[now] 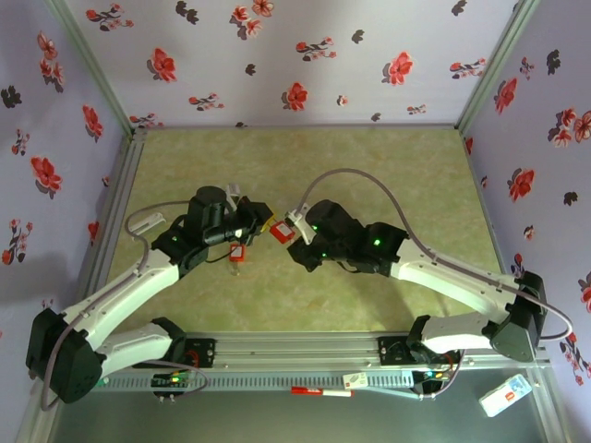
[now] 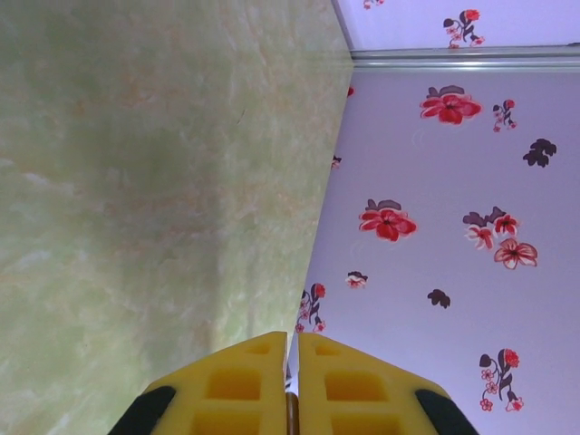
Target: Unlock with the key
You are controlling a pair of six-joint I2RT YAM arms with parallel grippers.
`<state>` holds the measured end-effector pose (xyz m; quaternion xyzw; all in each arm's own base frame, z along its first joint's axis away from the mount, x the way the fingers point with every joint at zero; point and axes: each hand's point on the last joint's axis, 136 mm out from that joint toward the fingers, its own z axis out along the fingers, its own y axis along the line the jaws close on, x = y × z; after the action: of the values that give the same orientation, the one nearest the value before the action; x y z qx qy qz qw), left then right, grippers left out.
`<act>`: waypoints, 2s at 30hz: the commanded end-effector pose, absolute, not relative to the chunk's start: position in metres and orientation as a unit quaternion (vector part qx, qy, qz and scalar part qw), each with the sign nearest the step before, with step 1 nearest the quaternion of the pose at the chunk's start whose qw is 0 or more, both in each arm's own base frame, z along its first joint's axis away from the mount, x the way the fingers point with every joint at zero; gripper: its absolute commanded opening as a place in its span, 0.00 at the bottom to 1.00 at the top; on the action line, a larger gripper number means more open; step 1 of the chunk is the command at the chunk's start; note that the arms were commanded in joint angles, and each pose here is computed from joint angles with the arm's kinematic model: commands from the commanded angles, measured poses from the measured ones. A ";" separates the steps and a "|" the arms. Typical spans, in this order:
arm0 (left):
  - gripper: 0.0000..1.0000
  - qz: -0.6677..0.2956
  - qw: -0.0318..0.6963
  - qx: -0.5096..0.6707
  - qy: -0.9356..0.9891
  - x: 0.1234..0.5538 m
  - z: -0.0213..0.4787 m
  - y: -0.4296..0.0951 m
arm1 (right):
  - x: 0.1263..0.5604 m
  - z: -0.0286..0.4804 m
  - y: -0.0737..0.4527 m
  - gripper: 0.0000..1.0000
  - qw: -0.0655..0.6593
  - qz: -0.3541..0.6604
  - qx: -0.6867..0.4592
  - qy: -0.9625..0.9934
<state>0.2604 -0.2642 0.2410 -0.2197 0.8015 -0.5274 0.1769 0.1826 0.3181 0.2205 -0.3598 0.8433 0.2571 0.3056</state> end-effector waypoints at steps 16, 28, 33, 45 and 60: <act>0.00 -0.607 0.260 -0.114 0.743 0.255 0.298 -0.271 | 0.190 0.269 0.327 0.00 0.284 0.459 -0.229 0.810; 0.00 -0.594 0.262 -0.122 0.750 0.255 0.288 -0.266 | 0.203 0.265 0.310 0.26 0.286 0.431 -0.193 0.834; 0.00 -0.581 0.263 -0.133 0.758 0.256 0.279 -0.261 | 0.199 0.264 0.299 0.42 0.292 0.421 -0.190 0.838; 0.00 -0.604 0.313 -0.136 0.720 0.263 0.296 -0.251 | 0.212 0.269 0.281 0.62 0.256 0.487 -0.071 0.832; 0.00 -0.638 0.424 -0.106 0.634 0.276 0.357 -0.242 | 0.217 0.313 0.292 0.53 0.250 0.654 0.039 0.713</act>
<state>0.2727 -0.2459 0.3274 -0.1184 0.6710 -0.6202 0.3887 0.2189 0.2927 0.2891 0.0345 0.7500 0.6172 0.2353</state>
